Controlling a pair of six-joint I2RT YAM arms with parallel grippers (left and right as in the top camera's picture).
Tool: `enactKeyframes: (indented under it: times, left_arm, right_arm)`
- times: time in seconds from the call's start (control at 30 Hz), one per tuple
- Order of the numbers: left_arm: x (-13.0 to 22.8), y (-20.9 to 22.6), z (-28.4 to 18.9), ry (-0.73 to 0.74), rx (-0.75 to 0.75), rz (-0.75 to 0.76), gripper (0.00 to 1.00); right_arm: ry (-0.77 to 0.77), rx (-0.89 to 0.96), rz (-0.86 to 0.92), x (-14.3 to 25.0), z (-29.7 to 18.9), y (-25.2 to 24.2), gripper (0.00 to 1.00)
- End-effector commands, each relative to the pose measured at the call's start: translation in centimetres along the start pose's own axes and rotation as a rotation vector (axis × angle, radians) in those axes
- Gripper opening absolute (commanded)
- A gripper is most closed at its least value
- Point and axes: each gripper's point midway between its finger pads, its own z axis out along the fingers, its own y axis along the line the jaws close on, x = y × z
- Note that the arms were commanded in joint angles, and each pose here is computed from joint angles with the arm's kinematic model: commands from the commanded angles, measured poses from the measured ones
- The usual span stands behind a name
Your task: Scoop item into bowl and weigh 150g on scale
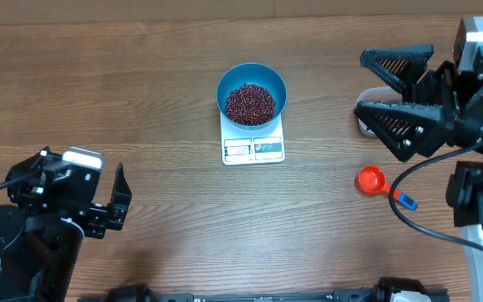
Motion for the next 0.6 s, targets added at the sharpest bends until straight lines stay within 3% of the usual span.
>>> enactKeyframes:
  times: [0.0,0.57]
  left_arm:
    - [0.0,1.0,-0.4,0.007,-0.054,-0.062,0.99]
    - [2.0,0.0,-7.2,-0.090,-0.129,-0.214,1.00]
  right_arm:
    - [-0.013,-0.017,-0.048,-0.5,-0.2,2.3,1.00]
    - [-0.015,-0.020,-0.059,-0.5,-0.6,4.2,1.00]
